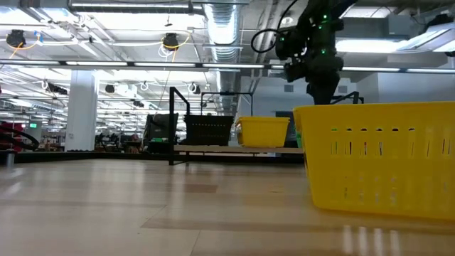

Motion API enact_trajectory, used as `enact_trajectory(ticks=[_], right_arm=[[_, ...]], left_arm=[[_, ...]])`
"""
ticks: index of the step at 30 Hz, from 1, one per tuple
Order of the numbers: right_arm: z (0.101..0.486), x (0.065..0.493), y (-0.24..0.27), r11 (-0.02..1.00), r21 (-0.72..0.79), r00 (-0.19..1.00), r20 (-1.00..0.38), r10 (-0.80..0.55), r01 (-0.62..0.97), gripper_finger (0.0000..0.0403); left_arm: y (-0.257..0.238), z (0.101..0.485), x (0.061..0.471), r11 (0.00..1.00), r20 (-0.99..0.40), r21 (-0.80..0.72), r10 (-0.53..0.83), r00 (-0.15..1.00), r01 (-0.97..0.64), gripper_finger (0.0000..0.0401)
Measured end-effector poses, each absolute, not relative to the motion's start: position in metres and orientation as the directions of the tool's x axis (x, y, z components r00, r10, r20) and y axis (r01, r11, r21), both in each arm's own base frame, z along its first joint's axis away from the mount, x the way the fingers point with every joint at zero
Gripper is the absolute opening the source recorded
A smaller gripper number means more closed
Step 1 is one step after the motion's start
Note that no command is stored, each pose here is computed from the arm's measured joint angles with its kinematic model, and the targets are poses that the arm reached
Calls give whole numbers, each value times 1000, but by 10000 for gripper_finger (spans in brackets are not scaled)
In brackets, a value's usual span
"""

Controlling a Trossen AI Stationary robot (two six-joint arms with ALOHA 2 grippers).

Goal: Stack baskets on shelf by color
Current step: Adjust the stacked bins on the shelf

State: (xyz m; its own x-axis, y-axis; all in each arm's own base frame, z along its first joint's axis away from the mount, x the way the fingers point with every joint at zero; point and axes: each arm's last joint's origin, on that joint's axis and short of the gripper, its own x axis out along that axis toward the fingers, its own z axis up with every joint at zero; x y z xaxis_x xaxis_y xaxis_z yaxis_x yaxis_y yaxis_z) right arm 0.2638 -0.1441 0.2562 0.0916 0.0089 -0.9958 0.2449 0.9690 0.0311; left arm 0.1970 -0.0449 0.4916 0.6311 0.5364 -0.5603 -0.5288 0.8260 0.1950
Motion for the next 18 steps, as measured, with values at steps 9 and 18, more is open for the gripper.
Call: enact_trajectory(ticks=[9,18], right_arm=[[255,263,-158,964,17,128,-992,-18,267,200],[233,258,-155,963,27,98,-995,1,268,204]], left_arm=[[-45,492,197,825,-561,189,535,632,-532,146],[-45,492,197,825,-562,181,534,632,-536,146]])
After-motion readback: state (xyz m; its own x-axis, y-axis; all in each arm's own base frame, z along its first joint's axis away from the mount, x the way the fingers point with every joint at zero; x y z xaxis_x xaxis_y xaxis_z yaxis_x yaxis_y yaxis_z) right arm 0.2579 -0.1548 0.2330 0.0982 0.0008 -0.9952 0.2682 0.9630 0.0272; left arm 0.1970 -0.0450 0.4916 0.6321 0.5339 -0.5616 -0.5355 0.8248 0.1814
